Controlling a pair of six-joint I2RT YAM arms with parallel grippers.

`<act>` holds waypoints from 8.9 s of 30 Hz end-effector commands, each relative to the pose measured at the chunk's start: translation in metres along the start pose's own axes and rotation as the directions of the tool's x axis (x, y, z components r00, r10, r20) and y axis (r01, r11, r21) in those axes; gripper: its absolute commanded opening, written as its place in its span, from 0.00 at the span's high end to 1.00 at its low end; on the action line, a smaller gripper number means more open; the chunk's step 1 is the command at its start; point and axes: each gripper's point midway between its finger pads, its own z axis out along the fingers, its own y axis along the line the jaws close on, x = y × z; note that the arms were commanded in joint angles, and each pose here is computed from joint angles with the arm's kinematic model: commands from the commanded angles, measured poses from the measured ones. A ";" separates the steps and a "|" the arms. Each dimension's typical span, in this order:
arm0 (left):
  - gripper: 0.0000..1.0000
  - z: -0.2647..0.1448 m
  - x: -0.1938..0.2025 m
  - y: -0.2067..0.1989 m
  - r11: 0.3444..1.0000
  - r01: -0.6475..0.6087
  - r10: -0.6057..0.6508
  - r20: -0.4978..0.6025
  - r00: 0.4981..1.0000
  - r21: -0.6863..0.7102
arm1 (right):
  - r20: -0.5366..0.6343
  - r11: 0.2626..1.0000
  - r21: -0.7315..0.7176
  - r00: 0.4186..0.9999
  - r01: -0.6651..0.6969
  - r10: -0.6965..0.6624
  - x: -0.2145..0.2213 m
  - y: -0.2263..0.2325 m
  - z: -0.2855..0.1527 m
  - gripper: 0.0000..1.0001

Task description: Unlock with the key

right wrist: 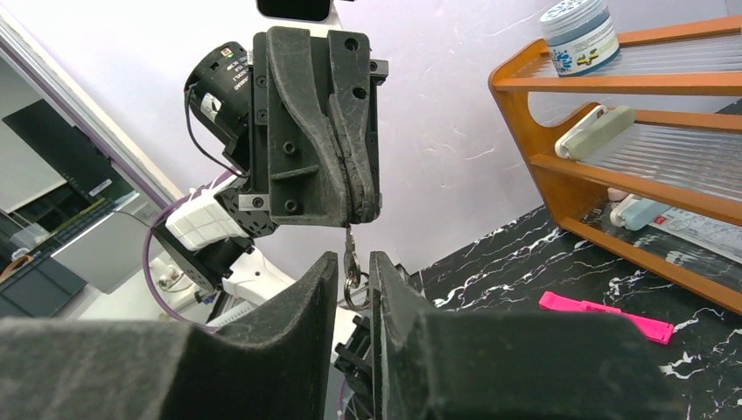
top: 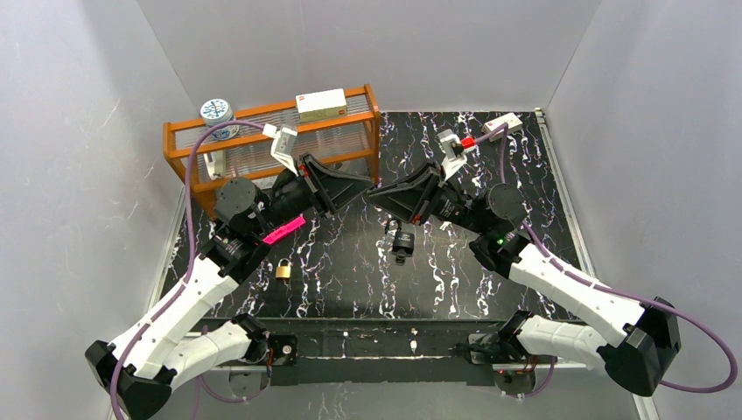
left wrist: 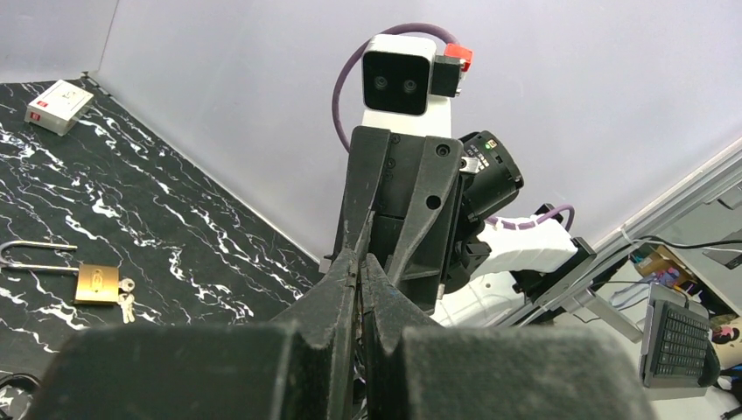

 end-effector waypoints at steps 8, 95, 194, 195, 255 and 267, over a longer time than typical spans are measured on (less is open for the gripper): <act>1.00 -0.004 -0.009 -0.012 0.999 -0.021 0.020 0.033 0.999 0.040 | 0.061 0.996 -0.068 0.997 0.053 -0.049 -0.023 0.021 0.004 0.95; 0.16 -0.279 0.204 0.284 -0.252 -0.160 -0.404 -0.046 0.914 -0.954 | -0.181 0.982 0.188 0.983 0.036 -0.001 0.071 -0.045 -0.055 0.99; 1.00 -0.066 0.122 0.145 0.515 0.514 -0.750 -0.069 0.658 -0.686 | -0.237 0.991 0.019 0.963 -0.131 0.131 0.108 -0.035 -0.060 0.99; 1.00 -0.065 0.122 0.145 0.517 0.515 -0.749 -0.071 0.658 -0.684 | -0.236 0.991 0.018 0.963 -0.133 0.133 0.108 -0.035 -0.059 0.99; 1.00 -0.091 0.106 0.181 0.444 0.486 -0.600 0.153 0.785 -0.753 | -0.187 0.765 0.468 0.796 -0.443 0.575 0.139 -0.122 0.008 0.99; 1.00 -0.089 0.104 0.179 0.454 0.484 -0.597 0.148 0.789 -0.748 | -0.181 0.761 0.489 0.804 -0.426 0.566 0.140 -0.130 0.010 0.99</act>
